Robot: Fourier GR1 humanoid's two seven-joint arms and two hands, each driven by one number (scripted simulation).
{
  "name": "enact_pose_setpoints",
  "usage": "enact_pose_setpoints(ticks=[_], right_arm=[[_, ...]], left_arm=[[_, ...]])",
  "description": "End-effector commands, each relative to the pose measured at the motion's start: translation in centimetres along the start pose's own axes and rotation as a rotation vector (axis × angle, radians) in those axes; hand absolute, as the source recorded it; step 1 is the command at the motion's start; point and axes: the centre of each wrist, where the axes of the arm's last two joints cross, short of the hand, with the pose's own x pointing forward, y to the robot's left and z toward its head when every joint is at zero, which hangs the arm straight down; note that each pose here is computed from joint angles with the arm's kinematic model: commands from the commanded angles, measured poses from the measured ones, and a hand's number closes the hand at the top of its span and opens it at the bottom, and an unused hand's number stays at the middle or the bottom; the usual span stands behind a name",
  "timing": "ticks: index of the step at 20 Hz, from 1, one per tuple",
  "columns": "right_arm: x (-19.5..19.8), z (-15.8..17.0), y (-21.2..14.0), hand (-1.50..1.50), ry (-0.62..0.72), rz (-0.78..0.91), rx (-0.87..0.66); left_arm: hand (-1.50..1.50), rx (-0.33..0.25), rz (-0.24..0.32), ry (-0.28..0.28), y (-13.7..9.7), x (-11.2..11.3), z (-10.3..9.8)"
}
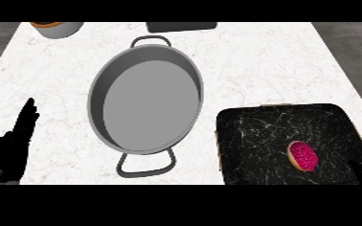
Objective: Pick the cupcake from the tray and place it in the pot
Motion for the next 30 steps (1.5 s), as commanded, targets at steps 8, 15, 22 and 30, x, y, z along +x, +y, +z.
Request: enact_pose_setpoints(ticks=[8,15,22,30], right_arm=[[7.8,8.1,-5.6,-1.5,0.069,0.178,0.078],[12.7,3.4,-6.8,-1.5,0.185,0.353,0.318],[15.2,1.8,-5.2,-1.5,0.38,0.515,0.619],[18.5,-1.3,-0.2,-1.5,0.442,0.502,0.735]], left_arm=[[0.0,-0.105,0.008,-0.023,-1.7,2.8,-0.5],[0.0,-0.145,0.018,-0.036,-3.3,4.0,-1.8],[0.0,-0.148,0.001,-0.042,-2.5,3.9,-1.7],[0.0,-0.13,0.003,-0.032,-3.2,3.0,-1.4]])
